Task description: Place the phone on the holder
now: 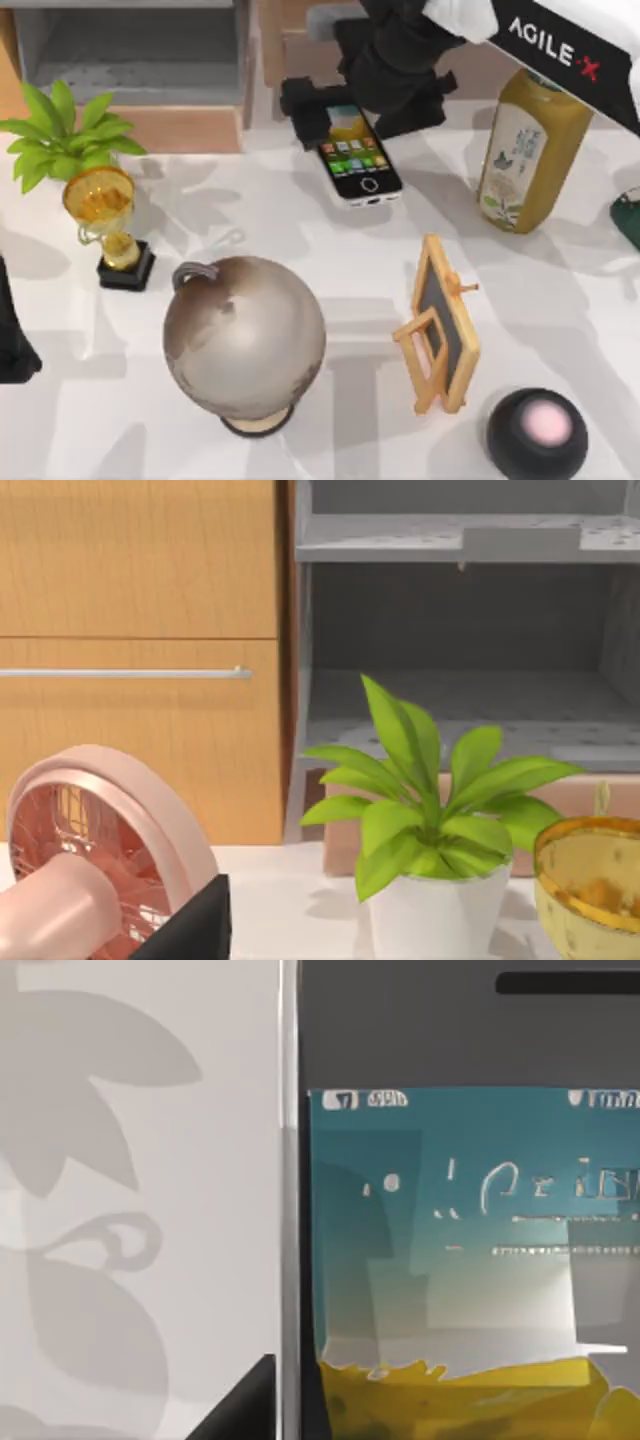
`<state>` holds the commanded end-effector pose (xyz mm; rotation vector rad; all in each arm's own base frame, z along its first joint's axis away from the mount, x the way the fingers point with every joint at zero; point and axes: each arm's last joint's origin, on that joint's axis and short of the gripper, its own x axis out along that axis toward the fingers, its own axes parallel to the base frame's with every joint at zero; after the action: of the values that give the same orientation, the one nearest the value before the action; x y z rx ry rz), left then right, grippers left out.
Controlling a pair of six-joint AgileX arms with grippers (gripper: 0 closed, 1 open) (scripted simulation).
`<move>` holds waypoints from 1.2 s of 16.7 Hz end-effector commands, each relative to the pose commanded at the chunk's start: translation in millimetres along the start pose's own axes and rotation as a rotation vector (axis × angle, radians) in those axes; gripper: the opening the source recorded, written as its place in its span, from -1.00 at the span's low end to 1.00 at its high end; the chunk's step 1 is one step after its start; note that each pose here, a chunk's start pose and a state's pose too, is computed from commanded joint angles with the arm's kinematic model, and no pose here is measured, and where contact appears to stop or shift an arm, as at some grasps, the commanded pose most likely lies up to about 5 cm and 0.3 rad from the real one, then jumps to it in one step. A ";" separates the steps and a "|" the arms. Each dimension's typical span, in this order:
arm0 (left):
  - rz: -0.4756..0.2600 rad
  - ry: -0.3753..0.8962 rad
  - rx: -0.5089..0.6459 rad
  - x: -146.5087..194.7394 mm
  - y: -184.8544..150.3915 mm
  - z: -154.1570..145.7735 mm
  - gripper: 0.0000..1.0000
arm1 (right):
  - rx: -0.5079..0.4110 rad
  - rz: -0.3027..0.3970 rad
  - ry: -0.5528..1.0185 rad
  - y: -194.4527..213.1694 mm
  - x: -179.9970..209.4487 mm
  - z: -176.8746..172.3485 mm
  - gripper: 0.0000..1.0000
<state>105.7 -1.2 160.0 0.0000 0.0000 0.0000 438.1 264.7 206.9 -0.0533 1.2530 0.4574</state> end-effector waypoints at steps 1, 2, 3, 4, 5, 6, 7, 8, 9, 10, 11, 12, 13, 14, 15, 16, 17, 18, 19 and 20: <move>0.000 0.000 0.000 0.0 0.0 0.0 1.00 | -0.008 0.046 -0.018 -1.2 -14.8 -3.7 -1.00; 0.000 0.000 0.000 0.0 0.0 0.0 1.00 | -0.017 0.093 -0.038 -3.1 -29.7 -8.5 -1.00; 0.000 0.000 0.000 0.0 0.0 0.0 1.00 | -0.028 0.142 -0.061 -5.9 -44.6 -14.6 -1.00; 0.000 0.000 0.000 0.0 0.0 0.0 1.00 | -0.041 0.190 -0.087 -9.7 -59.3 -21.9 -1.00; 0.000 0.000 0.000 0.0 0.0 0.0 1.00 | -0.056 0.239 -0.116 -14.6 -73.4 -30.4 -1.00; 0.000 0.000 0.000 0.0 0.0 0.0 1.00 | -0.073 0.285 -0.148 -20.3 -86.8 -40.0 -1.00; 0.000 0.000 0.000 0.0 0.0 0.0 1.00 | -0.091 0.330 -0.183 -26.9 -99.3 -50.6 -1.00; 0.000 0.000 0.000 0.0 0.0 0.0 1.00 | -0.111 0.370 -0.222 -34.7 -110.5 -62.0 -1.00; 0.000 0.000 0.000 0.0 0.0 0.0 1.00 | -0.131 0.406 -0.265 -43.5 -120.5 -74.0 -1.00; 0.000 0.000 0.000 0.0 0.0 0.0 1.00 | -0.152 0.437 -0.311 -53.1 -129.1 -86.5 -1.00; 0.000 0.000 0.000 0.0 0.0 0.0 1.00 | -0.173 0.461 -0.359 -63.4 -136.6 -99.4 -1.00; 0.000 0.000 0.000 0.0 0.0 0.0 1.00 | -0.194 0.478 -0.411 -74.7 -142.7 -112.3 -1.00; 0.000 0.000 0.000 0.0 0.0 0.0 1.00 | -0.213 0.485 -0.466 -87.2 -147.7 -124.8 -1.00; 0.000 0.000 0.000 0.0 0.0 0.0 1.00 | -0.232 0.483 -0.524 -100.3 -151.8 -137.2 -1.00; 0.000 0.000 0.000 0.0 0.0 0.0 1.00 | -0.249 0.472 -0.582 -113.9 -155.1 -149.6 -1.00; 0.000 0.000 0.000 0.0 0.0 0.0 1.00 | -0.265 0.451 -0.641 -128.2 -157.7 -161.6 -1.00; 0.000 0.000 0.000 0.0 0.0 0.0 1.00 | -0.277 0.420 -0.698 -143.1 -159.6 -173.2 -1.00; 0.000 0.000 0.000 0.0 0.0 0.0 1.00 | -0.287 0.379 -0.752 -158.2 -161.0 -184.7 -1.00; 0.000 0.000 0.000 0.0 0.0 0.0 1.00 | -0.293 0.332 -0.802 -173.3 -161.9 -196.4 -1.00; 0.000 0.000 0.000 0.0 0.0 0.0 1.00 | -0.295 0.278 -0.847 -188.5 -162.1 -208.1 -1.00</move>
<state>105.7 -1.2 160.0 0.0000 0.0000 0.0000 280.6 -15.4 250.1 0.0639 0.3532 0.7994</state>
